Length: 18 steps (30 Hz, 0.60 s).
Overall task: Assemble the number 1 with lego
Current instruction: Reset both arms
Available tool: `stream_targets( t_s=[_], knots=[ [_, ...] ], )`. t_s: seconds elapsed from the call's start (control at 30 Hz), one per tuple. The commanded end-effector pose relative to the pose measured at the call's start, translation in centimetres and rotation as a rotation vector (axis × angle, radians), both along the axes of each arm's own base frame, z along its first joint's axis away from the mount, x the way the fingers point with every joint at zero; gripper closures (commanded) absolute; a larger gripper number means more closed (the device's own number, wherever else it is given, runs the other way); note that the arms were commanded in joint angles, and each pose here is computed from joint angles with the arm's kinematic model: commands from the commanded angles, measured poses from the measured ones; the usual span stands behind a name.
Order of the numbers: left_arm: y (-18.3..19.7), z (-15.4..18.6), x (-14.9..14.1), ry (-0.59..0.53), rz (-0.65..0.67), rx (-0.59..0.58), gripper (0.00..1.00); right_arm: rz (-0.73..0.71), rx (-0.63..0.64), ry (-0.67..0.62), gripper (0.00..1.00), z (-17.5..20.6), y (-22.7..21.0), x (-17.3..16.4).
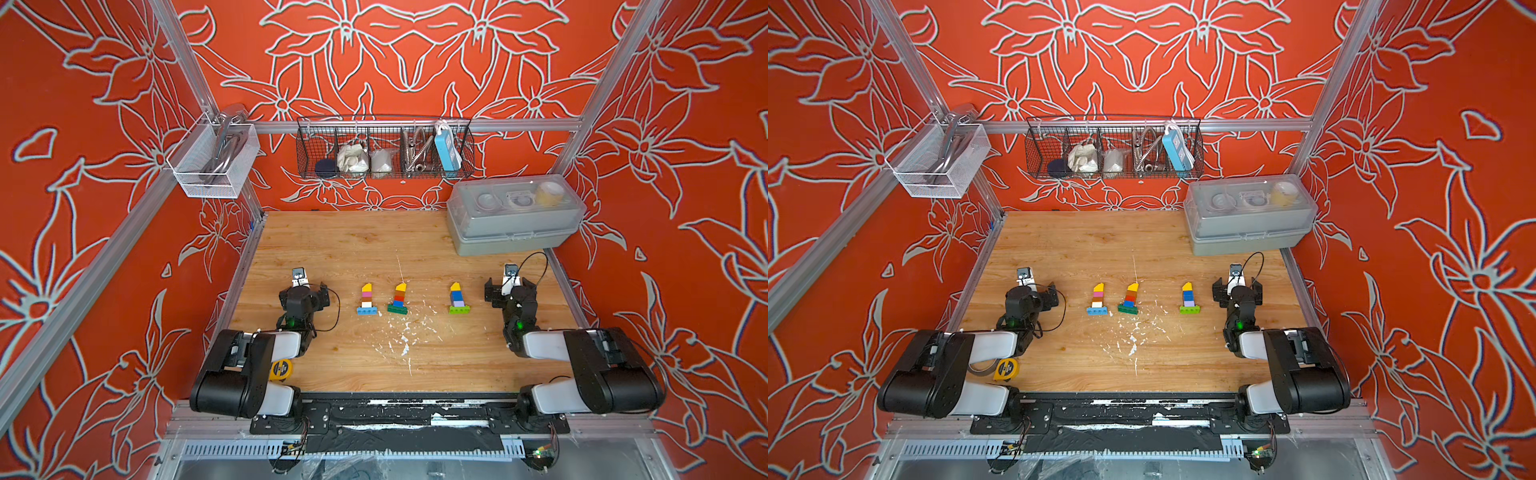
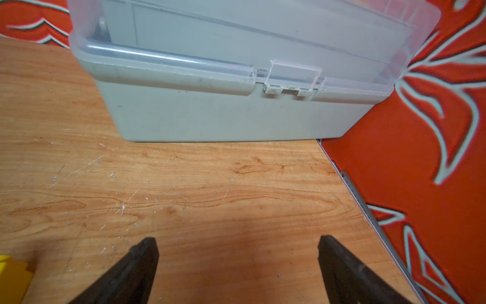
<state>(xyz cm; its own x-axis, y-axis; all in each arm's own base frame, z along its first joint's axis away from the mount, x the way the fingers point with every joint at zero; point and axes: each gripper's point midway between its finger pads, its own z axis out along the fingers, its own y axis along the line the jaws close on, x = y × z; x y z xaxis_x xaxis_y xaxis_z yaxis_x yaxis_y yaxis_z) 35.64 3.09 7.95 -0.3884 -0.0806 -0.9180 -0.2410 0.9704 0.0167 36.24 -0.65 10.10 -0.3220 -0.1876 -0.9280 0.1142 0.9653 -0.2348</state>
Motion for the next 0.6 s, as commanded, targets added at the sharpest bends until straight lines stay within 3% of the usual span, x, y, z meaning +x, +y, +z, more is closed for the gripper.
stream_targets(
  t_s=[0.0, 0.57],
  knots=[
    [-0.20, 0.78, 0.55, -0.027, -0.014, 0.008, 0.01, 0.010, 0.014, 0.009, 0.00, -0.09, 0.08, -0.04],
    [-0.21, 0.77, 0.56, -0.026, -0.015, 0.009, 0.01, 0.017, 0.019, 0.016, 0.00, -0.14, 0.13, 0.08]
  ],
)
